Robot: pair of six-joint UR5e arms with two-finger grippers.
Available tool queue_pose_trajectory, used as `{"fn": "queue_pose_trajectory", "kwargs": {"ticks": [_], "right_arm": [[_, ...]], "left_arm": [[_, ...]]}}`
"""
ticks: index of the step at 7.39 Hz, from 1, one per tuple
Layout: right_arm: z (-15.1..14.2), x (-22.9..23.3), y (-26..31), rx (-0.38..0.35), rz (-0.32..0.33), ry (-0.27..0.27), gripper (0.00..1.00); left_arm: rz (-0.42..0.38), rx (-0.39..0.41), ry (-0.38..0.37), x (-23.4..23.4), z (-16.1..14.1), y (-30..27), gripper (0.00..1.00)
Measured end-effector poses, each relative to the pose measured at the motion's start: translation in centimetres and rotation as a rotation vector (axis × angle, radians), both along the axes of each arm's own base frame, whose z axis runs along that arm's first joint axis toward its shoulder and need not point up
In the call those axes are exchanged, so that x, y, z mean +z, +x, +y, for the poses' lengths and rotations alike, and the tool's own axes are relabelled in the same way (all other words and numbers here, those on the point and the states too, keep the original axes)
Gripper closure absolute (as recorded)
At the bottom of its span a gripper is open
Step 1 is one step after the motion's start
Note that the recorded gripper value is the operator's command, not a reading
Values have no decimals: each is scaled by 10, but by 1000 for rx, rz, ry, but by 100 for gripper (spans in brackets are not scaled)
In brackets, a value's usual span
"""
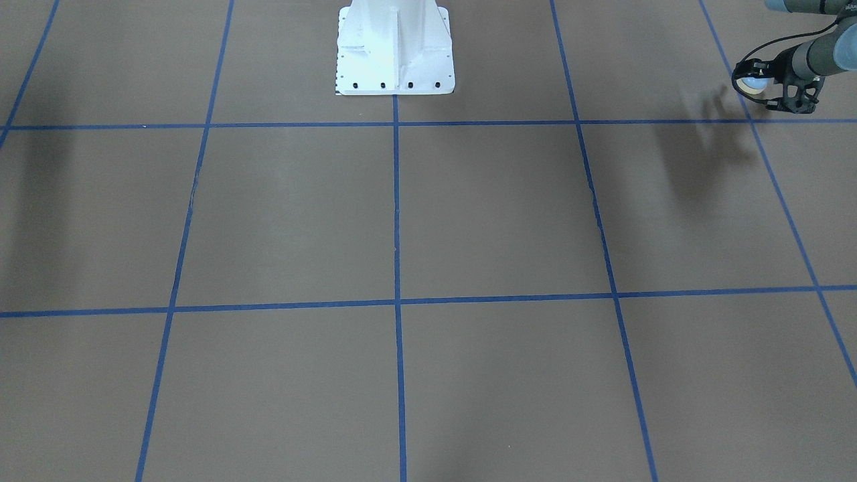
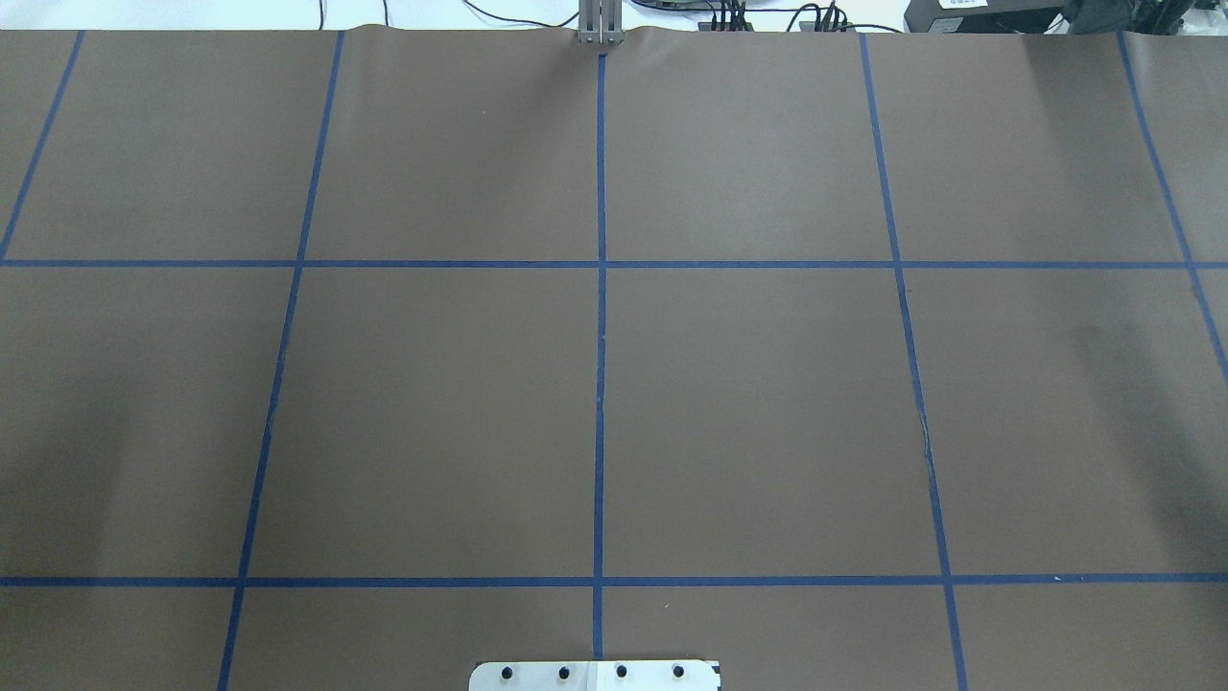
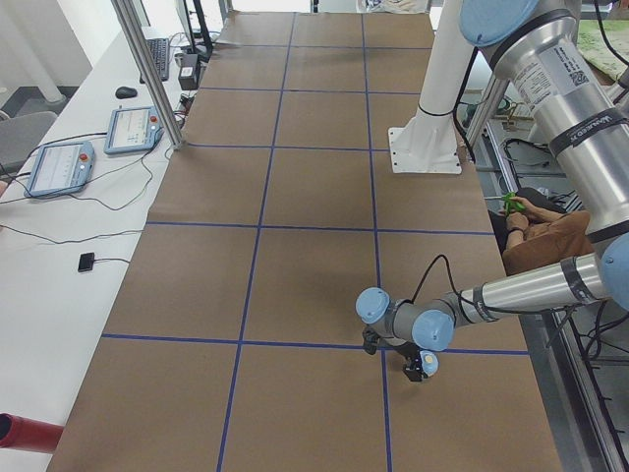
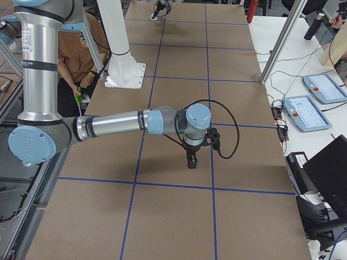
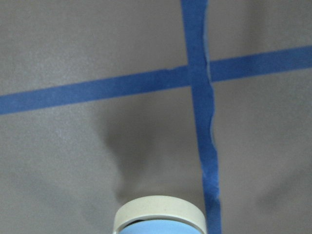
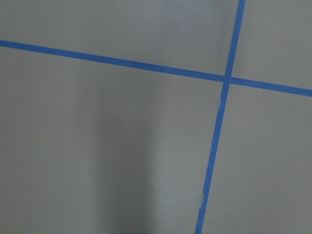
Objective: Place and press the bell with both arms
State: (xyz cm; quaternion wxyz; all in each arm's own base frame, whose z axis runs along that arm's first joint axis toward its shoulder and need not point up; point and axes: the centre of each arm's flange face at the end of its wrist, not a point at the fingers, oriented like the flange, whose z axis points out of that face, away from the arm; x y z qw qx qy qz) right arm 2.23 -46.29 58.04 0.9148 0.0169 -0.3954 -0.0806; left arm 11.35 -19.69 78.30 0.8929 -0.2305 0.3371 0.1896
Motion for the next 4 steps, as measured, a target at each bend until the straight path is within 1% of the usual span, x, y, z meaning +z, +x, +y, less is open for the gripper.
{"fn": "queue_pose_trajectory", "kwargs": {"ticks": [4], "right_arm": [[0, 0, -1, -4, -1, 0, 0]], "left_arm": [[-5, 3, -3, 4, -2, 3, 0]]}}
